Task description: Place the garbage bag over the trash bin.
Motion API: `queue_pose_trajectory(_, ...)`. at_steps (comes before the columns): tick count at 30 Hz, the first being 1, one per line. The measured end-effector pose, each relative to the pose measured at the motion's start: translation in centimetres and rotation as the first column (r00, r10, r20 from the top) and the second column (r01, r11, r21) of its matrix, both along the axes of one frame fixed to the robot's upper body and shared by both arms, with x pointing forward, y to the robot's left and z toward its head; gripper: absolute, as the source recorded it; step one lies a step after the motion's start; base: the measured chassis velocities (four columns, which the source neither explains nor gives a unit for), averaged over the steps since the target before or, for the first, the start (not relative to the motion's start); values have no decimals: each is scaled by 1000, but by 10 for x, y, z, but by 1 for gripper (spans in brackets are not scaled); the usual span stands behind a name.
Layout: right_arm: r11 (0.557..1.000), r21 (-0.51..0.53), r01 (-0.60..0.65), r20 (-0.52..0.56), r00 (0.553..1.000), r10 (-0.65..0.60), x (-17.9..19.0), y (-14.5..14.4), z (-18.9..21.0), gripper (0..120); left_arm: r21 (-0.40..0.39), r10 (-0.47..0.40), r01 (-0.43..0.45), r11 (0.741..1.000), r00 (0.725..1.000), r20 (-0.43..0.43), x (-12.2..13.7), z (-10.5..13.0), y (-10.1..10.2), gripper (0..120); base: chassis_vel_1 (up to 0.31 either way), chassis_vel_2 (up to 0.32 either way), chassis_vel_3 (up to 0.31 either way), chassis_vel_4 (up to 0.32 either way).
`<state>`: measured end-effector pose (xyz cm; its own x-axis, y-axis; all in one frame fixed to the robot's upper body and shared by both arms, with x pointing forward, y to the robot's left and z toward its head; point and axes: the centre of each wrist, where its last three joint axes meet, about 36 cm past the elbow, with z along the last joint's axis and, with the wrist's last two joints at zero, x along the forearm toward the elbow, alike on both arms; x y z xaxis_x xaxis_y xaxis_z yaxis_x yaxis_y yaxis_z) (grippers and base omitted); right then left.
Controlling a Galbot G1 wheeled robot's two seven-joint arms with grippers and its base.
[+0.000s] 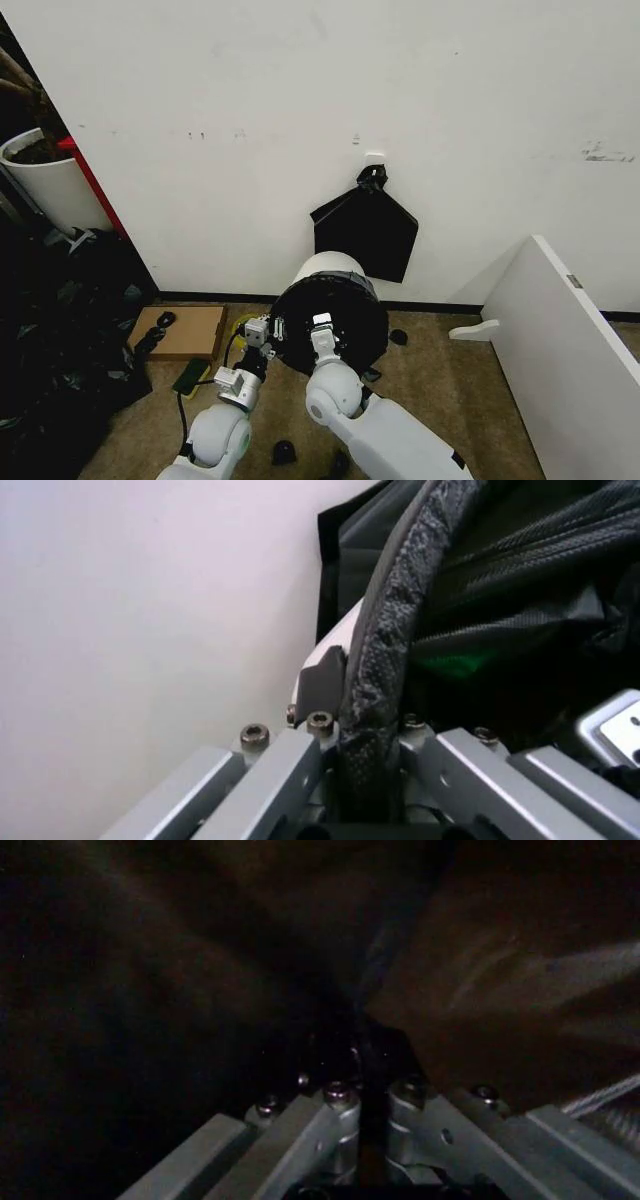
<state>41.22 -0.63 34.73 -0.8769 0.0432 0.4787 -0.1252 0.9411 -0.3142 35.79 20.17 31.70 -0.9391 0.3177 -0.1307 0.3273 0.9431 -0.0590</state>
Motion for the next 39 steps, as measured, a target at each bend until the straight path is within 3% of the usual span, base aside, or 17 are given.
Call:
queue_pose_trajectory(8, 994, -102, -29, 164, 985, 45, 4, -20, -29, 0, -4, -10, 10, 1000, 1000, 0, -1, 0, 0, 0, 0, 0, 0, 0)
queue_pose_trajectory(11, 995, -83, -51, 208, 976, 67, 2, -24, -29, 0, -4, -11, 11, 1000, 1000, 0, -1, 0, 0, 0, 0, 0, 0, 0)
queue_pose_trajectory(14, 994, 4, -109, 248, 963, 105, -6, -24, -16, 0, -4, -14, 14, 1000, 1000, -2, -1, 0, -1, 0, 0, 0, 0, 0)
queue_pose_trajectory(18, 988, 108, -110, 167, 982, 92, -19, -13, 3, 0, -8, -27, 27, 1000, 1000, -5, -4, 0, -4, 0, 0, 0, 0, 0)
queue_pose_trajectory(21, 989, 122, -84, 100, 992, 72, -21, -7, 9, 0, -11, -34, 34, 999, 999, -3, -6, 1, -5, 0, 0, 0, 0, 0)
queue_pose_trajectory(24, 995, 81, -54, 48, 998, 51, -16, -4, 5, 0, -11, -41, 41, 999, 999, 0, -8, 3, -5, 0, 0, 0, 0, 0)
queue_pose_trajectory(28, 999, 15, -30, 68, 997, 29, -4, -7, -8, 0, -7, -42, 42, 999, 999, 1, -9, 3, -2, 0, 0, 0, 0, 0)
queue_pose_trajectory(33, 999, -7, -45, 191, 981, 46, 4, -14, -17, 0, -4, -31, 31, 1000, 1000, 1, -7, 0, 2, 0, 0, 0, 0, 0)
queue_pose_trajectory(35, 992, 41, -118, 294, 951, 100, 0, -20, -19, 0, -18, -19, 19, 1000, 1000, -6, -2, -3, 3, 0, 0, 0, 0, 0)
queue_pose_trajectory(36, 992, 41, -118, 294, 951, 100, 0, -20, -19, 0, -18, -19, 19, 1000, 1000, -6, -2, -3, 3, 0, 0, 0, 0, 0)
queue_pose_trajectory(39, 966, 80, -247, 401, 895, 196, -11, -35, -24, 0, -41, -10, 10, 999, 1000, -13, 2, -2, 5, 0, 0, 0, 0, 0)
